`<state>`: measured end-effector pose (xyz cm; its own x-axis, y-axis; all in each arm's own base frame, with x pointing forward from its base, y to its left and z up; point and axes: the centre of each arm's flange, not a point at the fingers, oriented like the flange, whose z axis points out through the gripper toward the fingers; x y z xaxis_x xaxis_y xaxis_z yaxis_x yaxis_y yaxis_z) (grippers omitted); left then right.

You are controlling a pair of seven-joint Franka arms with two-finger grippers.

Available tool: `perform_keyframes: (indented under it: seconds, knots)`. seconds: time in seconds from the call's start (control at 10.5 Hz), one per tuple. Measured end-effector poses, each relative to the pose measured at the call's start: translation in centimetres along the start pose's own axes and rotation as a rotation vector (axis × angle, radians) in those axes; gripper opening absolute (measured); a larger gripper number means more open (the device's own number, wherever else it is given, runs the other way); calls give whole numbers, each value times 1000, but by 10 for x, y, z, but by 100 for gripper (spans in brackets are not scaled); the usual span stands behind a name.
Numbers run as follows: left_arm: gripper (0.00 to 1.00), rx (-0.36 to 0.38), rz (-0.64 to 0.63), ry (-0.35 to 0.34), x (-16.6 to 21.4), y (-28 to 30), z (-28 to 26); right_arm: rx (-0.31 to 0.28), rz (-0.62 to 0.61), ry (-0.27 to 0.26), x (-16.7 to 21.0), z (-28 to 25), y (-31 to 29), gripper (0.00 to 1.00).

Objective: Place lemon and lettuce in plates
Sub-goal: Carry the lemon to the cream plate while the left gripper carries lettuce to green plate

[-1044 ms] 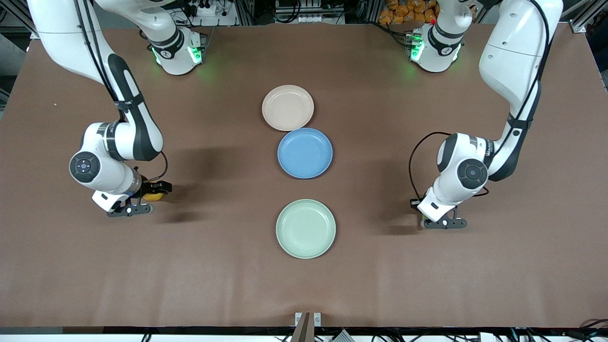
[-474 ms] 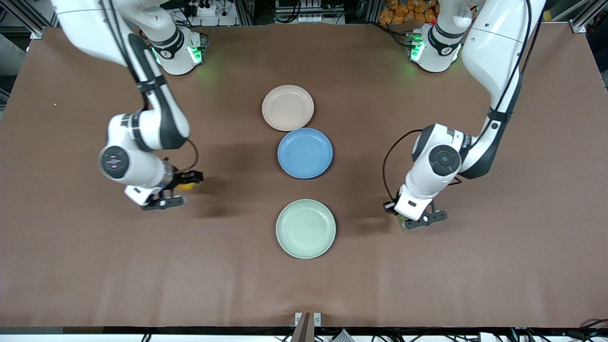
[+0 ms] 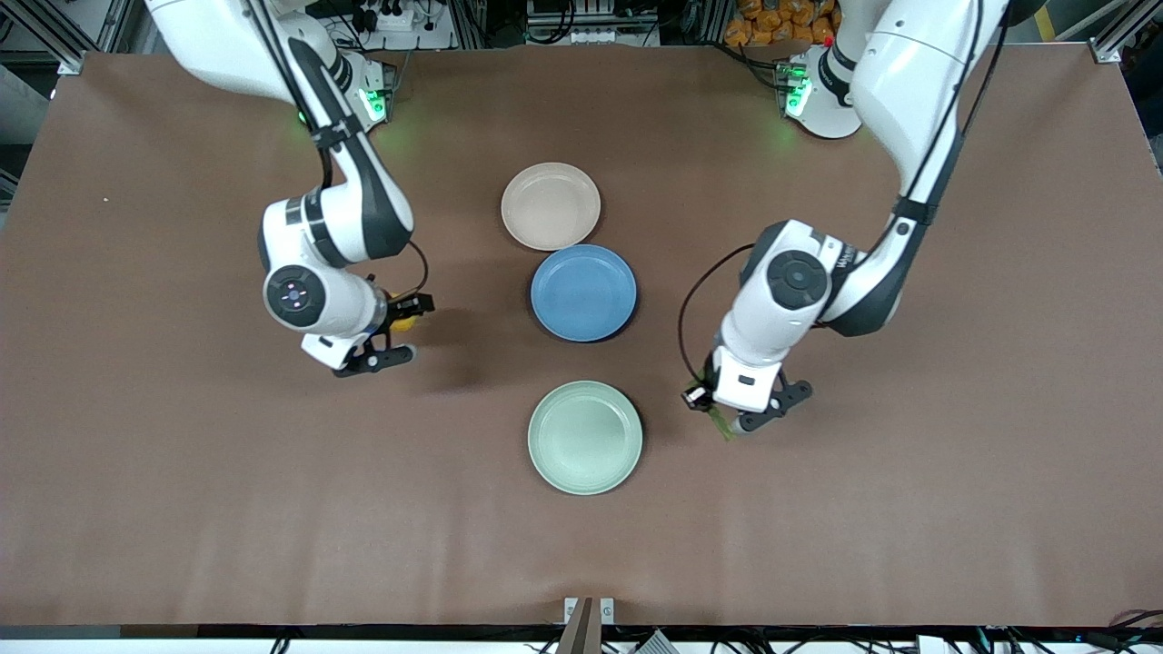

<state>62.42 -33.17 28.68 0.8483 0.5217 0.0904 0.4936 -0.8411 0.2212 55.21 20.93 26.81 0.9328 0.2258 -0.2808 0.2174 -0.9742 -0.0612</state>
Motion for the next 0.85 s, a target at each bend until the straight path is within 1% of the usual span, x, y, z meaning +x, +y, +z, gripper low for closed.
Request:
perform_keyframes:
  seconds: [0.19, 0.38, 0.57, 0.76, 0.85]
  knots:
    - [3, -27, -82, 0, -16, 24, 0, -16, 15, -10, -8, 2, -39, 90]
    - [3, -64, -128, 6, -21, 47, -2, -38, 32, -16, -18, 9, -81, 90]
    - [3, -110, -129, 17, -30, 63, -3, -61, 14, -22, -32, 18, -122, 90]
    - [3, -197, -108, 37, -45, 76, 7, -85, -37, -25, -49, 29, -162, 90]
    - [3, -228, -96, 55, -52, 78, 20, -93, -54, -22, -56, 34, -176, 90]
